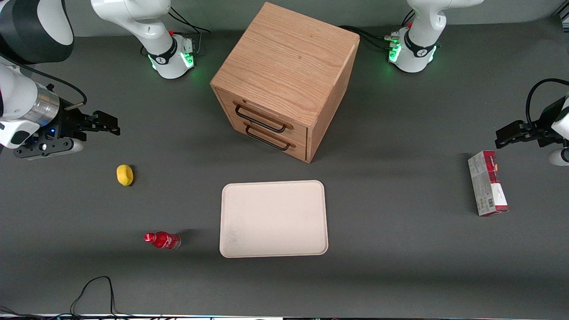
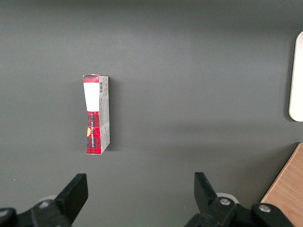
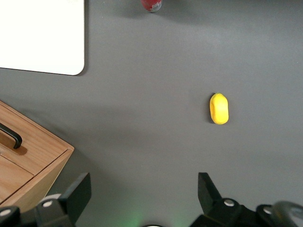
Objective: Place coke bottle on tray
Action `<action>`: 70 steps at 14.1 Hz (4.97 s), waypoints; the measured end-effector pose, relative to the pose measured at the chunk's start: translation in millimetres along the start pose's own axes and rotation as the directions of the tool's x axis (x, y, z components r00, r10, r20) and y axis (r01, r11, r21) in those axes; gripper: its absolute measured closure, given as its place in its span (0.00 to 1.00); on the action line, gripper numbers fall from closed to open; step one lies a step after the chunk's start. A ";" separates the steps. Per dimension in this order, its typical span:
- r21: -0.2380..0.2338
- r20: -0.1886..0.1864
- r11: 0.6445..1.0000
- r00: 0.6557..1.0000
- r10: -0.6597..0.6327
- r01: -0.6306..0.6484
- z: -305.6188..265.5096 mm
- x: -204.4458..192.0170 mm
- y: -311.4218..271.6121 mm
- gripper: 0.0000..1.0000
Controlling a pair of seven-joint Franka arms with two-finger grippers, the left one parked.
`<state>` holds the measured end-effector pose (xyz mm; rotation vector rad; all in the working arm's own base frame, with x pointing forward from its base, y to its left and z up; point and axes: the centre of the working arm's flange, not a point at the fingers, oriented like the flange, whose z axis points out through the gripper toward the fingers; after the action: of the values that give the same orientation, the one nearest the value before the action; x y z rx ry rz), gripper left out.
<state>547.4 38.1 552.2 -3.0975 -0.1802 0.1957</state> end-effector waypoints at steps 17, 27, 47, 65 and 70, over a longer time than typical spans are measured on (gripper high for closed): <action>-0.002 -0.048 1.000 0.999 0.023 -0.023 34.2 143.4 2.9 0.00; -0.022 -0.094 0.999 0.995 0.025 -0.027 150.5 241.1 -25.4 0.00; -0.083 -0.098 0.996 0.995 0.003 -0.011 192.7 255.0 -24.9 0.55; -0.093 0.052 0.995 0.998 0.029 -0.024 16.5 147.6 -29.6 0.69; -0.096 0.056 0.995 0.998 0.026 -0.020 -3.5 75.7 -29.2 0.69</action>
<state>619.0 76.0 547.5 -3.1921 -0.1601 0.2852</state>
